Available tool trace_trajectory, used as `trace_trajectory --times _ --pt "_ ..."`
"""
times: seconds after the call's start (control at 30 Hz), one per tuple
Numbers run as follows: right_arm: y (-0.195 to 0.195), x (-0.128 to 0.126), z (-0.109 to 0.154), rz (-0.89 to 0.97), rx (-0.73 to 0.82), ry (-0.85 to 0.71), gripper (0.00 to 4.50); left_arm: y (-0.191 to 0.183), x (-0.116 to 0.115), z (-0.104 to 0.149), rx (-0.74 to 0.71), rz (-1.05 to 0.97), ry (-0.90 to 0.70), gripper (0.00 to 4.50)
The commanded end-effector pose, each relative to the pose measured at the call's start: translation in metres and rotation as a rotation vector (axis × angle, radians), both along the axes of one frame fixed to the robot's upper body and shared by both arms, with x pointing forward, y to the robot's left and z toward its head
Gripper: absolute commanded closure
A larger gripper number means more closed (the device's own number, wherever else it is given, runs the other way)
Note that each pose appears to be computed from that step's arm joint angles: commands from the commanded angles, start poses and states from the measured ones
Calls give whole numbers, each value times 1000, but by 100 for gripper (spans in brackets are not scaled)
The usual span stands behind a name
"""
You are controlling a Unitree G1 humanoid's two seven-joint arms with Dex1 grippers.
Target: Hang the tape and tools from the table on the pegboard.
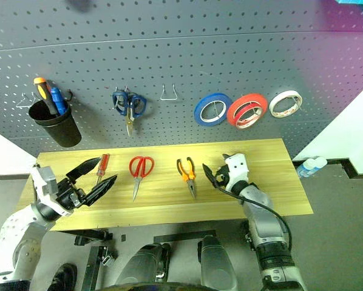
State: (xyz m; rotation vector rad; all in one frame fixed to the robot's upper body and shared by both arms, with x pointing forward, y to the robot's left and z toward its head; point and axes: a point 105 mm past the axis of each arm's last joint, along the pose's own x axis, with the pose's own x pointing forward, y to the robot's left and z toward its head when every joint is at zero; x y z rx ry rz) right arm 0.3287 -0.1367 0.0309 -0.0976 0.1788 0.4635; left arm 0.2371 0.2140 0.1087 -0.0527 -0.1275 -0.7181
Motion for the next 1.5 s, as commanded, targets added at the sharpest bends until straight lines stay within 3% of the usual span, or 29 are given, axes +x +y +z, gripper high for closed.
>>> trace_trajectory --times 0.03,0.27,0.5,0.73,1.23,1.5 --pt "18 0 -1 -8 -61 62 2 12 -8 0 38 59 -24 0" --pt "42 5 -4 -65 -4 249 2 28 -15 -2 91 125 -29 0" --pt "52 16 2 -93 -45 299 2 30 -24 -1 96 127 -12 0" --pt "58 12 -11 -117 -58 397 2 25 -36 -5 91 123 19 0" --pt "70 7 -18 -104 -76 409 2 12 -45 3 87 100 41 0" --pt "74 18 -14 -110 -64 389 2 6 -43 7 80 90 47 0"
